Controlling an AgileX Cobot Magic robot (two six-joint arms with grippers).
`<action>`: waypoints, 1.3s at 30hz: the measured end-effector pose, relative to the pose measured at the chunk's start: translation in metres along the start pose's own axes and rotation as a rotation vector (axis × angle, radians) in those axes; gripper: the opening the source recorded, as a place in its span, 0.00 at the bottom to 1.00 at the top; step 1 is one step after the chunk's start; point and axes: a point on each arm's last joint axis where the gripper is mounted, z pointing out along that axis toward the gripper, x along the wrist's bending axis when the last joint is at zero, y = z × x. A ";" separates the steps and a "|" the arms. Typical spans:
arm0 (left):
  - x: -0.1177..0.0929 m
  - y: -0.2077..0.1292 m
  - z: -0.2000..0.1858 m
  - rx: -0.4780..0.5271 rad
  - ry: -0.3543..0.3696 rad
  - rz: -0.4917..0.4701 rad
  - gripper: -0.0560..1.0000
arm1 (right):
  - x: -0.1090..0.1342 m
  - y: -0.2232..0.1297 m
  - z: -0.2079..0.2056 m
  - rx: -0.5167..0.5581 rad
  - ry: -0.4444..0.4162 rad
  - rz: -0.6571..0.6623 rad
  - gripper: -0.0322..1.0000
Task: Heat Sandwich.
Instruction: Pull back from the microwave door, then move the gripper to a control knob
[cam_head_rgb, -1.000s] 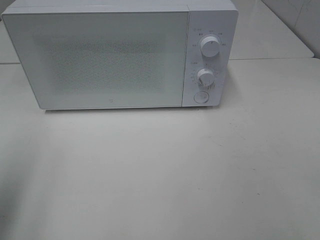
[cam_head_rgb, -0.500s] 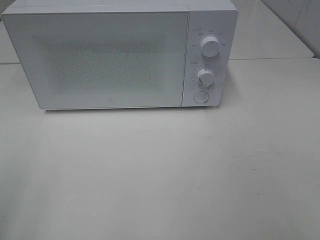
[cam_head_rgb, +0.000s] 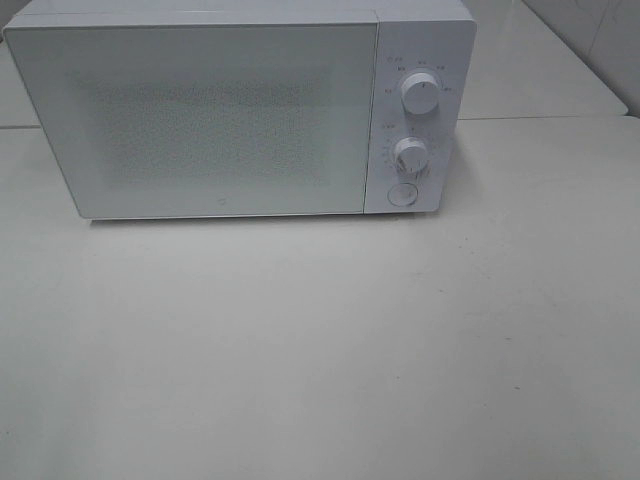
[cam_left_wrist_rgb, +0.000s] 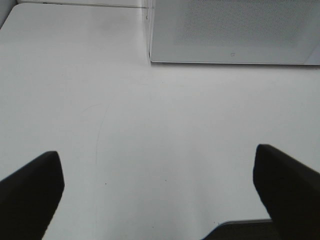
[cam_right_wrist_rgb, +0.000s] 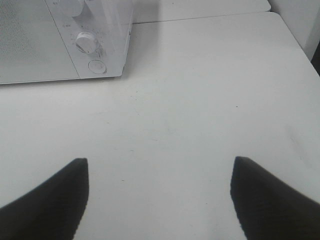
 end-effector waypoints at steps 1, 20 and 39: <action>0.000 0.000 0.000 0.000 -0.001 0.001 0.97 | 0.000 0.000 0.000 0.000 0.000 0.000 0.77; 0.000 0.000 0.000 -0.001 -0.002 0.002 0.97 | 0.000 0.000 0.000 0.000 0.000 0.000 0.77; 0.000 0.000 0.000 -0.002 -0.002 0.002 0.97 | 0.000 0.000 0.000 0.000 0.000 0.000 0.77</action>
